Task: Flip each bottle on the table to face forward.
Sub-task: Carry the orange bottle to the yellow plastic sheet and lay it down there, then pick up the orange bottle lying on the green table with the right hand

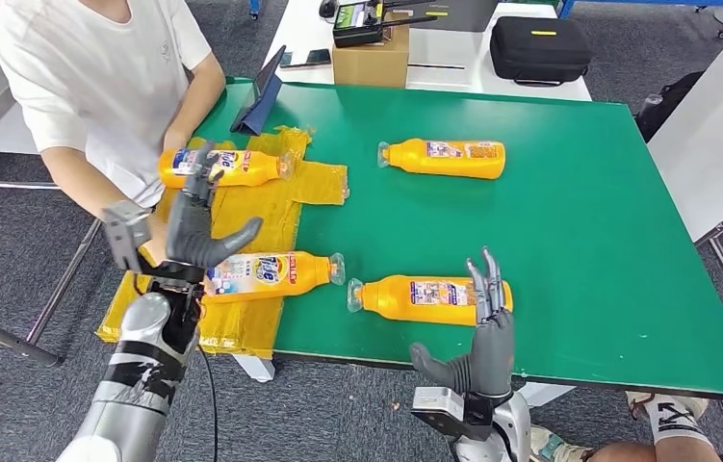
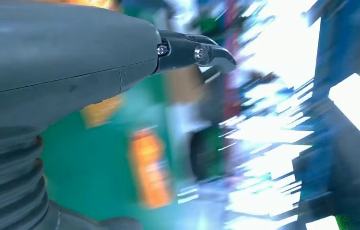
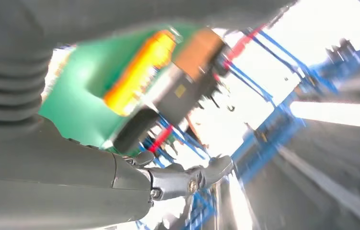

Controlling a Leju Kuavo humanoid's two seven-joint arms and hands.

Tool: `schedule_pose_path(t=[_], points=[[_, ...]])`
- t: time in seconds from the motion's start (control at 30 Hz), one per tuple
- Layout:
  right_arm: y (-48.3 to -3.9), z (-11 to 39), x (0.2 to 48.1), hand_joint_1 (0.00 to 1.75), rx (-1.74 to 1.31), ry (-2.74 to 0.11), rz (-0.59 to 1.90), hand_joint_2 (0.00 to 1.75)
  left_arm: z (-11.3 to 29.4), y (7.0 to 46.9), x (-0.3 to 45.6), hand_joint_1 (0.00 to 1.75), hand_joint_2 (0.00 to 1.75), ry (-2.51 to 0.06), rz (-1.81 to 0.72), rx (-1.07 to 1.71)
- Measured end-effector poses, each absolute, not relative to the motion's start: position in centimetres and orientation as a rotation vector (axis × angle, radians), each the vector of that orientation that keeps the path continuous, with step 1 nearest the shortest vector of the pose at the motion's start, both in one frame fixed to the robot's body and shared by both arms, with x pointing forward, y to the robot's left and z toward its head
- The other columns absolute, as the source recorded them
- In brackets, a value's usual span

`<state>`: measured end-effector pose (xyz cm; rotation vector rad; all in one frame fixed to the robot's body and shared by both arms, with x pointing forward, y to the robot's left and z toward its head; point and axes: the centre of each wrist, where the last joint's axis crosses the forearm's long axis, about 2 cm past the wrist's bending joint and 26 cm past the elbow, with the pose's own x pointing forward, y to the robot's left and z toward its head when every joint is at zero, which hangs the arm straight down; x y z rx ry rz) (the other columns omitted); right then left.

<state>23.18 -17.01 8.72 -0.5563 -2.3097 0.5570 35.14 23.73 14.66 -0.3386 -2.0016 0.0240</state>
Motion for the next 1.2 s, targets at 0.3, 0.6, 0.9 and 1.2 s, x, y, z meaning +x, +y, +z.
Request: schedule_pose_path(t=[0.3,0.6,0.9,1.2], points=[[-21.8,5.4,23.7,0.00,-0.563,-1.891,0.987,1.75,17.4,25.9,29.6,0.00,1.75,-2.235,0.260,-0.393],[-24.5,5.3,26.2,0.00,-0.633,-1.806,1.080,1.75,18.1,26.0,28.1,0.00,1.75,-2.288,0.243,-0.375],[-26.0,6.8,31.5,0.00,-0.747,-1.752,1.190,1.75,18.6,24.7,28.7,0.00,1.75,-2.299,0.195,-0.409],[-26.7,6.7,34.9,0.00,-0.662,-1.518,1.281,1.75,18.5,24.2,29.2,0.00,1.75,-2.270,0.183,-0.426]])
